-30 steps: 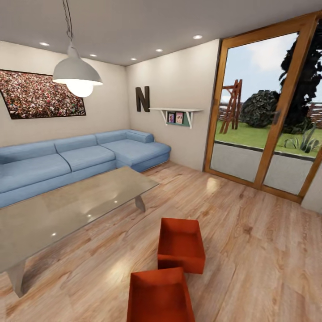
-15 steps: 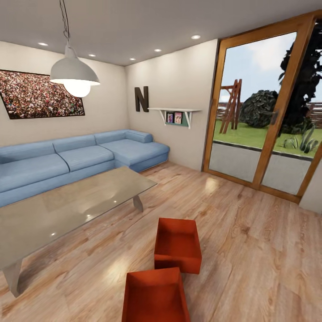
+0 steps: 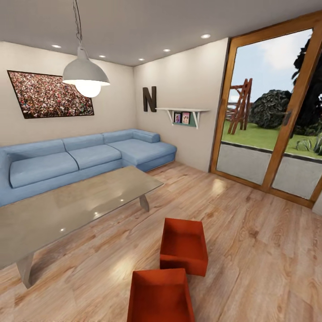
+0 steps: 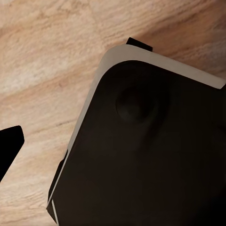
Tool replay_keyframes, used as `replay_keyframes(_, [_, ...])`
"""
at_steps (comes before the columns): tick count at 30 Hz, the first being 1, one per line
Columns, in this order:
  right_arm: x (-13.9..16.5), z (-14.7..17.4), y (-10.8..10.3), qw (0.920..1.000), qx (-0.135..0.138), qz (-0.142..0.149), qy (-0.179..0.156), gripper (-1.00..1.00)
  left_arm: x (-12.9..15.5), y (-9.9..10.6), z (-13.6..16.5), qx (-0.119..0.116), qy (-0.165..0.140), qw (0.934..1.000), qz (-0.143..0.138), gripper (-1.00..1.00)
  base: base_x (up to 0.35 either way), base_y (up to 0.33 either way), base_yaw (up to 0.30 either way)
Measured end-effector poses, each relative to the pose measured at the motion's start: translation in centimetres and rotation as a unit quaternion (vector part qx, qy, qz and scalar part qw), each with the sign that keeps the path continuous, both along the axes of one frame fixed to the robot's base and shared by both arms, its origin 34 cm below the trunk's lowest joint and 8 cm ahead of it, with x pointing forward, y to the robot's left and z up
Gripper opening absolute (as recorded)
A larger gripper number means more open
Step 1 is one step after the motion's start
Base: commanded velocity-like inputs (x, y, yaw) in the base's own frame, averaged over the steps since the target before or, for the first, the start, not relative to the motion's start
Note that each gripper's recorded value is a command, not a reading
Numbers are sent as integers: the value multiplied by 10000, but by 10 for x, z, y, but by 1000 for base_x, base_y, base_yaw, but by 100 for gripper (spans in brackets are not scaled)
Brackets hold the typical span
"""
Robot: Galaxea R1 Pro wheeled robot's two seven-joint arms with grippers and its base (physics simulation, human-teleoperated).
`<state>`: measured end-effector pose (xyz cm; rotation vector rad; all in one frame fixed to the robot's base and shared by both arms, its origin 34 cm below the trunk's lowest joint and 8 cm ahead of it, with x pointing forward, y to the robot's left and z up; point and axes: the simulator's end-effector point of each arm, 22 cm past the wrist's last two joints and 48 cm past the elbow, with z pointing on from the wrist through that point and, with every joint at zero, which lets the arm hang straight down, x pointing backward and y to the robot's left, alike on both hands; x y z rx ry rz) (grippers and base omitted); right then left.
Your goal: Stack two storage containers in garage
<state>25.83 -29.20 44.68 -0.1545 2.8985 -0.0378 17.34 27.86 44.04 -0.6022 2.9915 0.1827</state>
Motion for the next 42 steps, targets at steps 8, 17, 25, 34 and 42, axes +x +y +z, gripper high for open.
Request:
replay_keyframes(8, [0,0,-1,10000,-5,9,-1,100,0,-1,0,-8,1,10000,2,100,-1,-1,4])
replay_keyframes(17, [0,0,1,10000,5,9,7,100,1,-1,0,-1,-5,10000,8,100,-58,-54,0])
replay_keyframes(25, [-1,0,1,10000,3,9,14,100,1,0,0,11,-11,10000,28,100,-3,-3,0])
replay_keyframes(34, [0,0,-2,10000,-17,-13,3,100,-1,0,0,-12,-6,9996,267,100,0,0,84])
replay_keyframes(42, [-1,0,2,10000,12,-6,12,100,-1,-1,0,-15,-10,9996,281,100,0,-40,9])
